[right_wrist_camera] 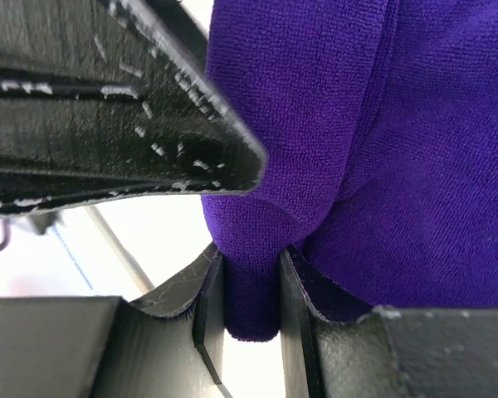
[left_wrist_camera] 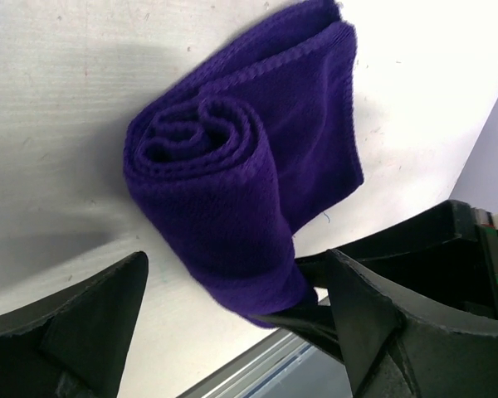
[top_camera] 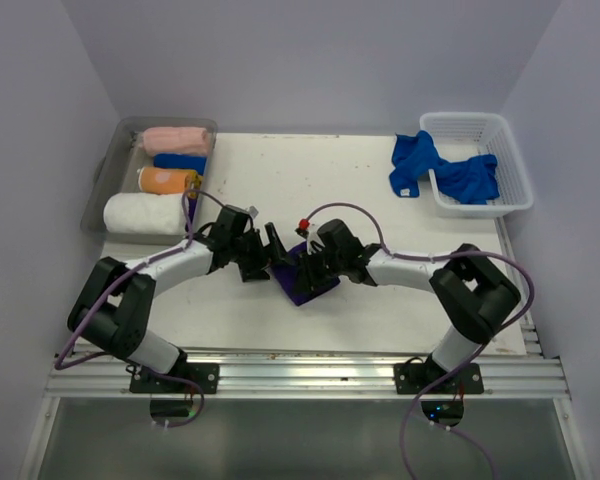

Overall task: Roll the towels
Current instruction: Roll the towel

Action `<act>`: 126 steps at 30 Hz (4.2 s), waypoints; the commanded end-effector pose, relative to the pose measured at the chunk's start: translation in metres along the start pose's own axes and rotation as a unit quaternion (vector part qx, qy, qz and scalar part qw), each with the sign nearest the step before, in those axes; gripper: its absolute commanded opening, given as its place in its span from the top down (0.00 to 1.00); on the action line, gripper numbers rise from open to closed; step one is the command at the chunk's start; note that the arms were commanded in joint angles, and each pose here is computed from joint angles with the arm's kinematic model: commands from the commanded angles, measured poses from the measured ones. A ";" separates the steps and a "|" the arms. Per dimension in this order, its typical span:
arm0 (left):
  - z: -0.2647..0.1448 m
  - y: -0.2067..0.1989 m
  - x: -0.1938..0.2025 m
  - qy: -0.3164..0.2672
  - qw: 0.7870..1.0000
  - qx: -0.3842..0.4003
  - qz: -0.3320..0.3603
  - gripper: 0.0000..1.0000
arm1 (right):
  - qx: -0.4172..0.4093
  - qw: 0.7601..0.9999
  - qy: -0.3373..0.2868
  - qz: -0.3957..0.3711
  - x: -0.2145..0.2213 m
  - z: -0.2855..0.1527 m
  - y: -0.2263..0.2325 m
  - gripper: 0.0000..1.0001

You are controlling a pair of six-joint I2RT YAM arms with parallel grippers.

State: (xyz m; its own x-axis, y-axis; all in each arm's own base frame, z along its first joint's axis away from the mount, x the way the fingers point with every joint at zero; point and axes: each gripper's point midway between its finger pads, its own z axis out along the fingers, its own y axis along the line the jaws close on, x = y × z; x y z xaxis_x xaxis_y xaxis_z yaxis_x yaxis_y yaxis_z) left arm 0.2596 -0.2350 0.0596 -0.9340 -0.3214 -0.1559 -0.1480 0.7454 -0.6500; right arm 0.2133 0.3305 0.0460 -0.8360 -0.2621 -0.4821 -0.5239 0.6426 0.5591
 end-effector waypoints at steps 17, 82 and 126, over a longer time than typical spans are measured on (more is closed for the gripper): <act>0.022 0.007 -0.011 -0.003 1.000 -0.017 -0.025 0.66 | -0.008 0.999 0.017 0.040 0.005 -0.013 -0.004 0.45; -0.008 -0.015 -0.012 0.006 1.000 0.005 0.020 0.05 | 0.028 0.997 -0.044 -0.063 -0.002 0.014 0.039 0.76; 0.005 0.048 0.024 0.032 0.990 -0.094 -0.102 0.62 | 0.264 0.937 -0.117 -0.194 -0.048 -0.064 0.030 0.42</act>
State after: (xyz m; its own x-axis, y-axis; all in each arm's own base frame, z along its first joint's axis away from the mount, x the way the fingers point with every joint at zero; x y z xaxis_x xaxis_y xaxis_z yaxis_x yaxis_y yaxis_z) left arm 0.2428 -0.2246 0.0349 -0.9127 -0.4085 -0.0089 -0.3258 0.7407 -0.5876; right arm 0.2090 0.3233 0.1041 -0.6303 -0.3754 -0.6795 -0.6177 0.7728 0.1459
